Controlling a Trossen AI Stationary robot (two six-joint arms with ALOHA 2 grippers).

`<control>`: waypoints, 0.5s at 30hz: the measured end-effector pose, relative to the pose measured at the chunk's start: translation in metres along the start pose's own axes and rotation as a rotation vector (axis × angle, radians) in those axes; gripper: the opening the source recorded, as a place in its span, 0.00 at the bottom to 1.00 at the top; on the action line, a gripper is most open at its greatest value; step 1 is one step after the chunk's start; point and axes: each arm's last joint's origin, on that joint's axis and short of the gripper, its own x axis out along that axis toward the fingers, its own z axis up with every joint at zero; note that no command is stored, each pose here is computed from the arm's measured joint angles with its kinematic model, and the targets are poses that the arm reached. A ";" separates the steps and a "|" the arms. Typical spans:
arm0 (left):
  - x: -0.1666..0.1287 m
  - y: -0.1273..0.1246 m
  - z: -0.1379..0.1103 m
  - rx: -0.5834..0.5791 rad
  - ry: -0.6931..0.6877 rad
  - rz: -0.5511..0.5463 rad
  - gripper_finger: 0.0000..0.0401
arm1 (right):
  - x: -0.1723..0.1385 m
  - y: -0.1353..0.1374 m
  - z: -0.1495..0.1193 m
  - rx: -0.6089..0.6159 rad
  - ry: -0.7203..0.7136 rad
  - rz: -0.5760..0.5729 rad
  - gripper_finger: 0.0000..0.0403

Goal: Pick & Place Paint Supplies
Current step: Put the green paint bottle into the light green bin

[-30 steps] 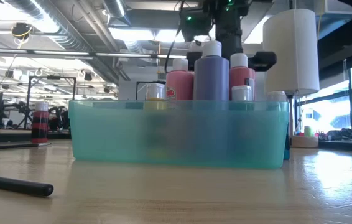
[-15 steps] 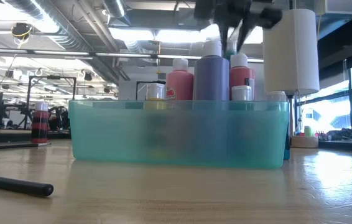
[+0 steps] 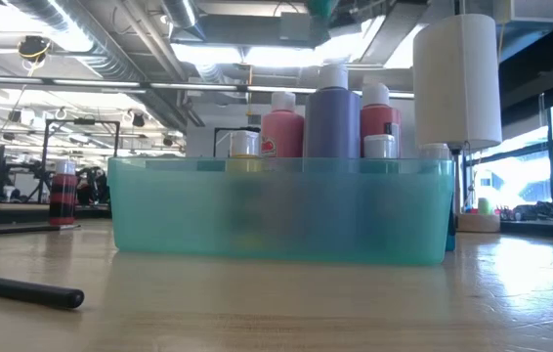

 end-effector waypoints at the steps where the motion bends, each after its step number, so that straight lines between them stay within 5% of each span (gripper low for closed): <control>1: 0.000 0.000 0.000 -0.003 0.000 0.000 0.24 | -0.001 0.003 -0.009 -0.024 0.021 0.008 0.30; 9: 0.000 -0.001 -0.004 -0.061 0.041 -0.014 0.24 | 0.012 0.024 -0.069 0.015 0.125 -0.010 0.30; 15: 0.000 -0.002 -0.005 -0.092 0.051 -0.016 0.24 | 0.042 0.036 -0.088 0.083 0.192 -0.088 0.30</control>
